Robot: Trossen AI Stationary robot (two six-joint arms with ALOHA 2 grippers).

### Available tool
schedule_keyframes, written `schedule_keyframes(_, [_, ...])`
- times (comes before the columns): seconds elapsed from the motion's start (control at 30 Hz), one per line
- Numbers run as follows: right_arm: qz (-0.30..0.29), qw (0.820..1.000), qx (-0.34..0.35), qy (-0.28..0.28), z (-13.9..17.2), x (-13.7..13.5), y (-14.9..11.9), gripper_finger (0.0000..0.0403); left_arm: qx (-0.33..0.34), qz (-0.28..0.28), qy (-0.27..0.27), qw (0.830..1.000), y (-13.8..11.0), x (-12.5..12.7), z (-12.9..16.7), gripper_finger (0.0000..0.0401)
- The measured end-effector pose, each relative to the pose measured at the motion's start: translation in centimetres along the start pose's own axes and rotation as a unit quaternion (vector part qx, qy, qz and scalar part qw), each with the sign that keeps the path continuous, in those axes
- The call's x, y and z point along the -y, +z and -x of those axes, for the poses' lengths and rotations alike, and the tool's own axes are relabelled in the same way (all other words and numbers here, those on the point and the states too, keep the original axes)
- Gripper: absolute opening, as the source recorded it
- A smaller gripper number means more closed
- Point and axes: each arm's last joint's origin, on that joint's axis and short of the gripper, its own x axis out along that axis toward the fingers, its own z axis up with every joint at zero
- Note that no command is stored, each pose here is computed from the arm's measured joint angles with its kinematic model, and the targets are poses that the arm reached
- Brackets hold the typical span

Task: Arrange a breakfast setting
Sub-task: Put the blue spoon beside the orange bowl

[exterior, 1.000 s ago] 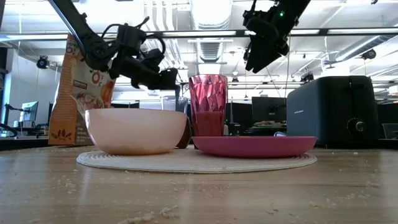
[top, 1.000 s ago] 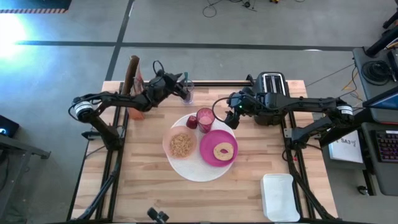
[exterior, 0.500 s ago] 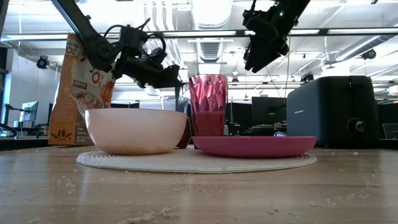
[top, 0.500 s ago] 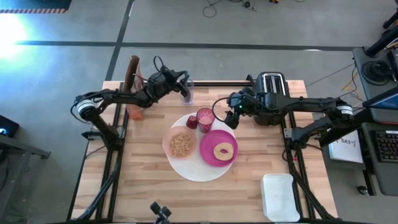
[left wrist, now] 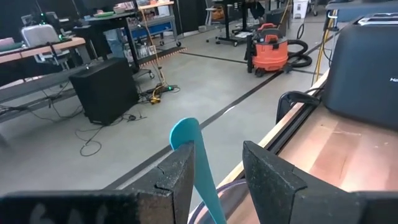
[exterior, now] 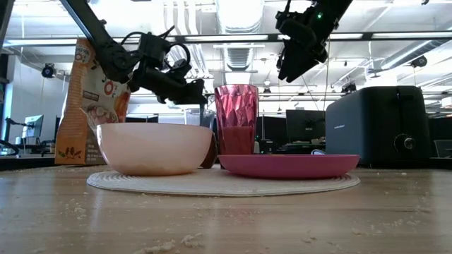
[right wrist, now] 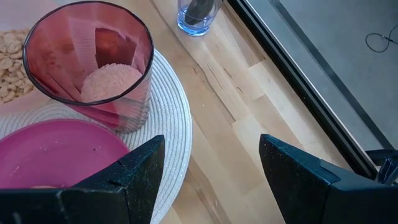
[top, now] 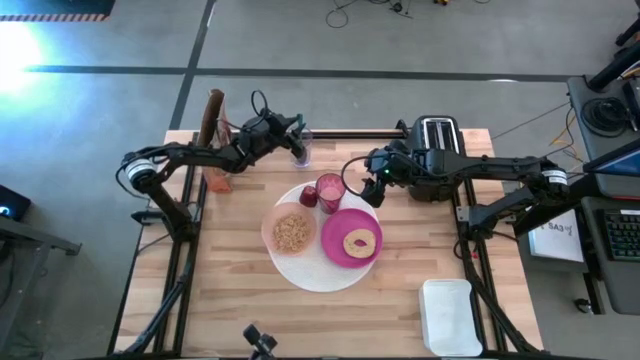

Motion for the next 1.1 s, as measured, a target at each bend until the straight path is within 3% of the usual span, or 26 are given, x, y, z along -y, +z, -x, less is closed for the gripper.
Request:
schedule_keyframes(0.23, [0.000,1.000,0.000,0.000,0.0,0.0,0.0,0.0249,-0.023,0.009,-0.024,0.999,0.4,0.2,0.7,0.0119])
schedule_keyframes(0.43, [0.006,1.000,-0.001,0.000,0.0,0.0,0.0,0.0249,-0.060,-0.022,-0.024,0.998,0.8,0.2,1.7,0.0119])
schedule_keyframes(0.6, [0.007,1.000,-0.001,0.000,-0.1,0.0,-0.1,0.0249,-0.049,-0.030,0.002,0.998,1.2,-0.3,1.8,0.0119])
schedule_keyframes(0.97, [0.013,1.000,-0.002,0.000,-0.1,0.0,-0.1,0.0249,-0.023,-0.054,-0.006,0.998,0.5,-1.2,0.7,0.0119])
schedule_keyframes(1.1, [0.014,1.000,-0.002,-0.001,-0.1,0.0,-0.1,0.0249,-0.016,-0.050,-0.031,0.998,0.3,-1.4,0.5,0.0119])
